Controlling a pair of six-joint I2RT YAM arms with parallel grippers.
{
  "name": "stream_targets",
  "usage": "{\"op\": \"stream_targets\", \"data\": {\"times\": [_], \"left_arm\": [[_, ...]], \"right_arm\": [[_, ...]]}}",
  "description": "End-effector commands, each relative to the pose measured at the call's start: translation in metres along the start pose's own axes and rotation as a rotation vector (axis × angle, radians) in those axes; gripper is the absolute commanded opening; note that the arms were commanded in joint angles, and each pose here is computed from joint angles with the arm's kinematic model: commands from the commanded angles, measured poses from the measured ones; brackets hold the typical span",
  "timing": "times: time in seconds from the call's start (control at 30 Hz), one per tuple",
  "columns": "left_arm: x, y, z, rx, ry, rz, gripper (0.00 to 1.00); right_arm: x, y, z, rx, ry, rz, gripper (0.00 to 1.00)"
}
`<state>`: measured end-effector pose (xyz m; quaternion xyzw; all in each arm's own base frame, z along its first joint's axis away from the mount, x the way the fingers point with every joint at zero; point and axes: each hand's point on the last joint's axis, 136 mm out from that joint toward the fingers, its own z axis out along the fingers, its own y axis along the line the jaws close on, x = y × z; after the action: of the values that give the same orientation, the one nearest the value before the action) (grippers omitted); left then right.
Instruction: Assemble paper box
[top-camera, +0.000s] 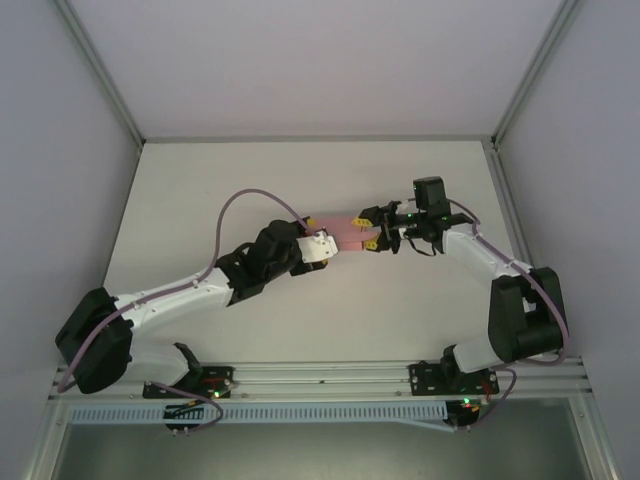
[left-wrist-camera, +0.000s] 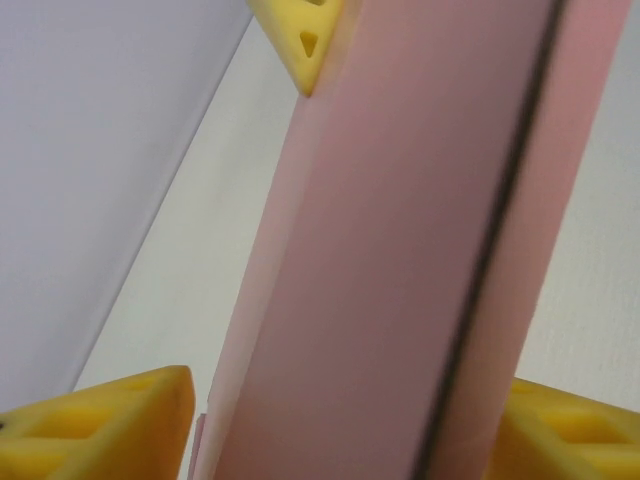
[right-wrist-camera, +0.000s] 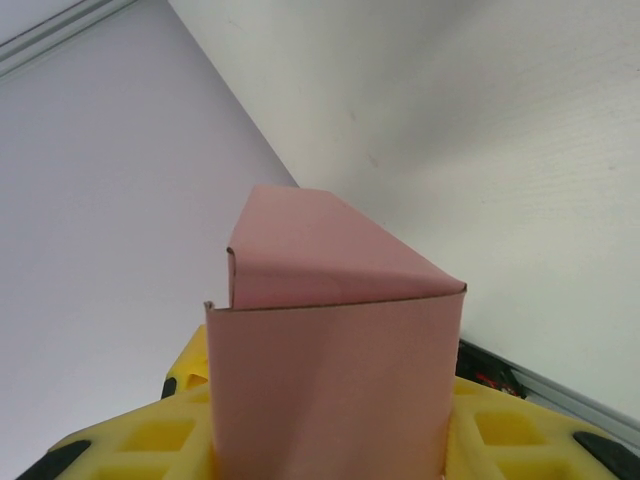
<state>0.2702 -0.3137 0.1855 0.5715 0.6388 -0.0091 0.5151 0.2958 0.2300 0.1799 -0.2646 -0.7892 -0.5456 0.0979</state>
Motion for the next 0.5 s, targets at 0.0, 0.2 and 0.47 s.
{"op": "stream_targets", "data": {"times": [0.0, 0.2, 0.47], "left_arm": [[-0.023, 0.013, -0.002, -0.035, -0.069, -0.004, 0.58], [-0.017, 0.012, 0.004, -0.042, -0.047, 0.019, 0.47], [0.000, -0.009, 0.010, 0.141, 0.031, -0.005, 0.39]], "right_arm": [[0.015, -0.005, 0.004, 0.012, 0.078, 0.014, 0.40], [0.020, -0.005, 0.006, 0.028, 0.098, -0.016, 0.64], [-0.043, 0.019, -0.061, 0.096, -0.371, -0.409, 1.00]]}}
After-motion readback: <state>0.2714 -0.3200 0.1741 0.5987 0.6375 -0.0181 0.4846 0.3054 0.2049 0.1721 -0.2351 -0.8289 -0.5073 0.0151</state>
